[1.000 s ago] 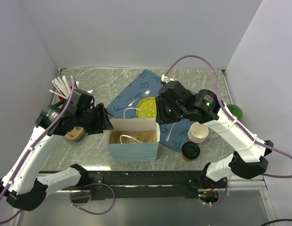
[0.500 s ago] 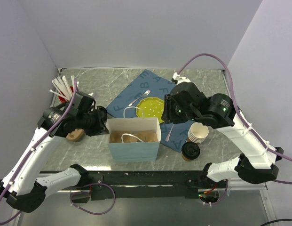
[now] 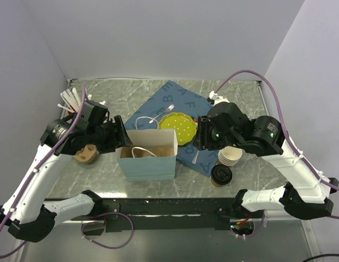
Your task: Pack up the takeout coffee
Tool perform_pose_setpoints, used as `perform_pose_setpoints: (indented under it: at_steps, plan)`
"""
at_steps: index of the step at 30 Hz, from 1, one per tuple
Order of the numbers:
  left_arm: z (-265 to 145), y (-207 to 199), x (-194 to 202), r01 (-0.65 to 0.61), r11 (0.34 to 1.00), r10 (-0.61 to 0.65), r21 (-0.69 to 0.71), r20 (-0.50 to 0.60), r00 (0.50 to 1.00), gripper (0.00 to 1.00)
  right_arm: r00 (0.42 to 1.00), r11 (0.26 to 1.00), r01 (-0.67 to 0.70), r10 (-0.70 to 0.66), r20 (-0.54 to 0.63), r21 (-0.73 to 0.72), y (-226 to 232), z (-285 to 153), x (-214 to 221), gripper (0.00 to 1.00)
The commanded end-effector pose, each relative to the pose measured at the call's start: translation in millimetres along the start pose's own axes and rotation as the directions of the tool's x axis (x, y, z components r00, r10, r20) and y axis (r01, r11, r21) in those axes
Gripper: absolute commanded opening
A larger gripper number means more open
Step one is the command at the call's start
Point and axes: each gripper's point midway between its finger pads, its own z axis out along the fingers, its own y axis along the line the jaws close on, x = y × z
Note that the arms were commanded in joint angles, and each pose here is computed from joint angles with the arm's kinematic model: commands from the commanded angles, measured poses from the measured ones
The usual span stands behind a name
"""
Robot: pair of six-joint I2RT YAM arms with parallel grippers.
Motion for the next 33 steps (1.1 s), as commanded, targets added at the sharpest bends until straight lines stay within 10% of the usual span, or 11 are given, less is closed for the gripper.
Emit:
perform_pose_setpoints:
  at_steps: [1,15,33]
  plan:
    - [-13.0,3.3,-0.9,0.014,1.000,-0.014,0.005,0.037,0.999,0.72,1.000,0.998,-0.013,0.013,0.003,-0.066,16.4,2.3,-5.5,0.50]
    - [6.4,7.1,-5.8,-0.015,0.999,0.017,-0.029,0.039,0.999,0.36,0.995,0.996,0.087,-0.088,-0.050,-0.019,40.7,72.9,-21.0,0.48]
    - [5.6,10.8,1.3,0.010,1.000,-0.010,-0.019,0.035,0.999,0.01,0.989,0.989,0.129,-0.122,-0.089,0.072,24.4,77.6,-18.3,0.00]
